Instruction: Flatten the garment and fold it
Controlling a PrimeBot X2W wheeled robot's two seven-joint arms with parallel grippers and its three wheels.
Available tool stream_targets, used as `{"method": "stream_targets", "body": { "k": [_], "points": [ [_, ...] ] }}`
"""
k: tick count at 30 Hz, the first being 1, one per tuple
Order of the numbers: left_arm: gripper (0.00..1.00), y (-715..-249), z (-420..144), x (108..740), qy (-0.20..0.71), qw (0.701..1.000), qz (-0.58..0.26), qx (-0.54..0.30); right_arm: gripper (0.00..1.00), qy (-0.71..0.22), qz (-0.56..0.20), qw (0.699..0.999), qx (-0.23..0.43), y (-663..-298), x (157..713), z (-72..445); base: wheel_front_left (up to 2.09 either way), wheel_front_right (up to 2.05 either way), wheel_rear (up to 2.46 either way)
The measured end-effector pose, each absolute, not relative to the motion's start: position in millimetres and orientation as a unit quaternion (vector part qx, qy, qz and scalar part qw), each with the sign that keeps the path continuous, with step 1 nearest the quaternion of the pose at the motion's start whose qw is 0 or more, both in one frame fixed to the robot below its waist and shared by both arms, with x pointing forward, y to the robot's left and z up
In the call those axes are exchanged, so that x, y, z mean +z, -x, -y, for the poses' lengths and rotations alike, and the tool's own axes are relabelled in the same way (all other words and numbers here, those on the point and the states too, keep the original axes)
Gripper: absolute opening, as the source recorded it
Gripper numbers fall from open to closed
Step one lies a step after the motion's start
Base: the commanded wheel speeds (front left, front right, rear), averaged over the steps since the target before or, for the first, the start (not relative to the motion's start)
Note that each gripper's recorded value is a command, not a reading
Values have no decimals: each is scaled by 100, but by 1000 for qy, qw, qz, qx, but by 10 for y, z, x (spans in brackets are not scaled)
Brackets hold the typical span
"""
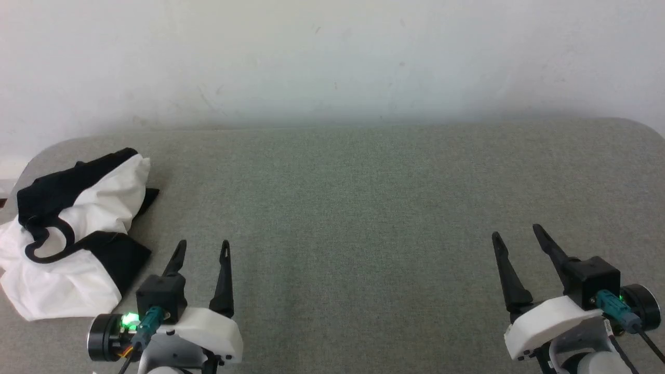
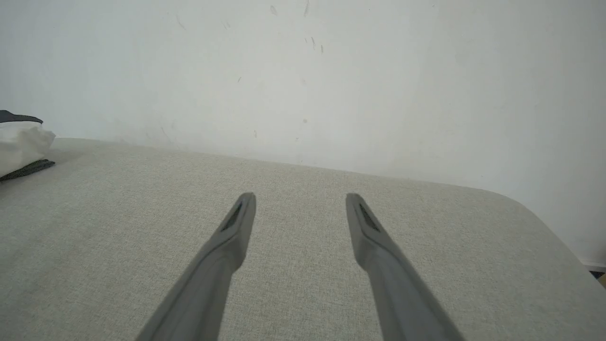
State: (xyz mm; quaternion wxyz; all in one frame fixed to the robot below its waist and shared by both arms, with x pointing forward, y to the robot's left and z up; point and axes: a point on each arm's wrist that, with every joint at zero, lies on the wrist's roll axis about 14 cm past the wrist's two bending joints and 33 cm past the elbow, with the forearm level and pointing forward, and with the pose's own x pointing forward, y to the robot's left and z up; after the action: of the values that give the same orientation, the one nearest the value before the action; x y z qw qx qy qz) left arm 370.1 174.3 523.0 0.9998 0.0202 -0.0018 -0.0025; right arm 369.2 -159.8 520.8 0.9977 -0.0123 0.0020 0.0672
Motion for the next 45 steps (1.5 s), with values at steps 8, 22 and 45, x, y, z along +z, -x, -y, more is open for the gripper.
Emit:
{"method": "stream_targets", "body": {
  "k": [8,22,45],
  "points": [
    [100,-3674,-1781,5246,-17,1000,8,6,100,10,4,997,77,-3711,5217,1530,0,0,0],
    [100,-3547,-1961,5282,-13,999,23,37,100,4,16,994,112,-3762,5242,1294,0,0,0],
    [100,-3172,-2338,5285,-10,994,38,105,100,-13,39,981,191,-3828,5318,741,0,0,0]
  ]
}}
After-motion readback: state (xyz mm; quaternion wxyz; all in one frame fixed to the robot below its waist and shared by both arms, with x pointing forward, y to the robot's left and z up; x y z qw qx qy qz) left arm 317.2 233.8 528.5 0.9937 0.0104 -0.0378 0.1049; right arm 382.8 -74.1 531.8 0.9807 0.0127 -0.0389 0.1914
